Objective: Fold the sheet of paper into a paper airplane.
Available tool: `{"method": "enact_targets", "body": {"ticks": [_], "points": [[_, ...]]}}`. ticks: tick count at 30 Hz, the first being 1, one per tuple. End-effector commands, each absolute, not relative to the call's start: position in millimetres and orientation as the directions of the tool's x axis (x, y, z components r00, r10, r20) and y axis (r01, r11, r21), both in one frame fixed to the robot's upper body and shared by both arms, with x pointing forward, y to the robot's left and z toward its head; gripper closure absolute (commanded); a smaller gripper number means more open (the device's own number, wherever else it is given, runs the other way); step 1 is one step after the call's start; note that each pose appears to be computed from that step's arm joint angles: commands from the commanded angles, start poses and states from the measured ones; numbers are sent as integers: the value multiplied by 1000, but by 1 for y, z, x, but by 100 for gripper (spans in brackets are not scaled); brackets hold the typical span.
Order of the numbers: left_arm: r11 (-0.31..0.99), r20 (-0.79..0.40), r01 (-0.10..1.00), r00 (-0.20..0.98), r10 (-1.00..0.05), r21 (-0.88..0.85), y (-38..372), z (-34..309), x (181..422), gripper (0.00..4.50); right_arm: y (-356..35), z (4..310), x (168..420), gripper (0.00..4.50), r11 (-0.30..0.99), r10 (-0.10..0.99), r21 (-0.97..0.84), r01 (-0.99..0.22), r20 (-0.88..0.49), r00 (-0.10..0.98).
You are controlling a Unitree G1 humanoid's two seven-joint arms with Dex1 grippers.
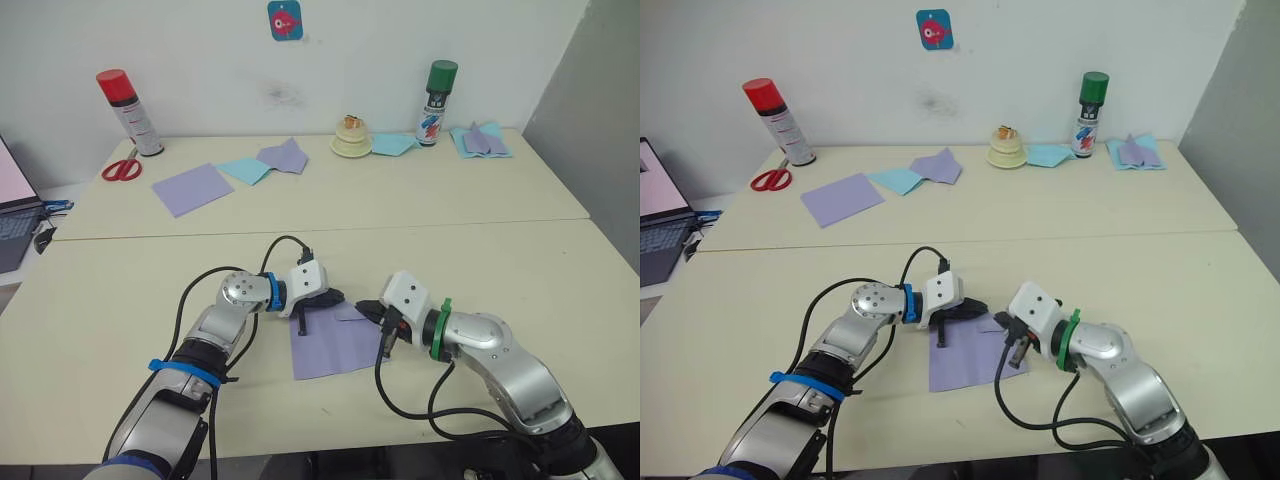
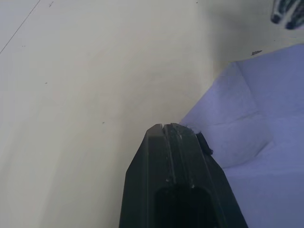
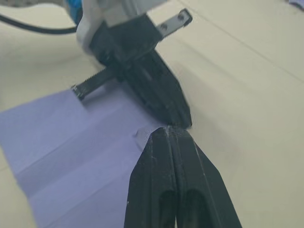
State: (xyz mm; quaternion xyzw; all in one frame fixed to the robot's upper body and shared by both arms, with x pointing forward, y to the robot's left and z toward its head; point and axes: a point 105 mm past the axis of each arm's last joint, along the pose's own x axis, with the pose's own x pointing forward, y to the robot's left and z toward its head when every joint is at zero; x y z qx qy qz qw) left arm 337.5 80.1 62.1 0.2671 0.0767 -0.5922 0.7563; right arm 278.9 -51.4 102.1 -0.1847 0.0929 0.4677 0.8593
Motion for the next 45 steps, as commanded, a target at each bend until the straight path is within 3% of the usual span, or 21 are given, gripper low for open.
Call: {"method": "enact_targets", "body": {"ticks": [1, 12, 23, 32, 45], "points": [[95, -467, 951, 231, -854, 295, 72, 54, 328, 450, -48, 95, 286, 446, 494, 751, -255, -831, -356, 556], [77, -476, 955, 211, -854, 286, 59, 57, 318, 450, -51, 63, 292, 446, 476, 702, -242, -845, -474, 531], [321, -522, 892, 447, -726, 317, 112, 40, 357, 450, -51, 60, 293, 446, 476, 697, -243, -845, -482, 531], [296, -522, 908, 413, -747, 295, 109, 33, 348, 450, -30, 77, 295, 446, 427, 765, -267, -864, -403, 503], [304, -506, 908, 414, -757, 288, 108, 36, 346, 450, -21, 62, 291, 446, 368, 769, -241, -898, -465, 440]]}}
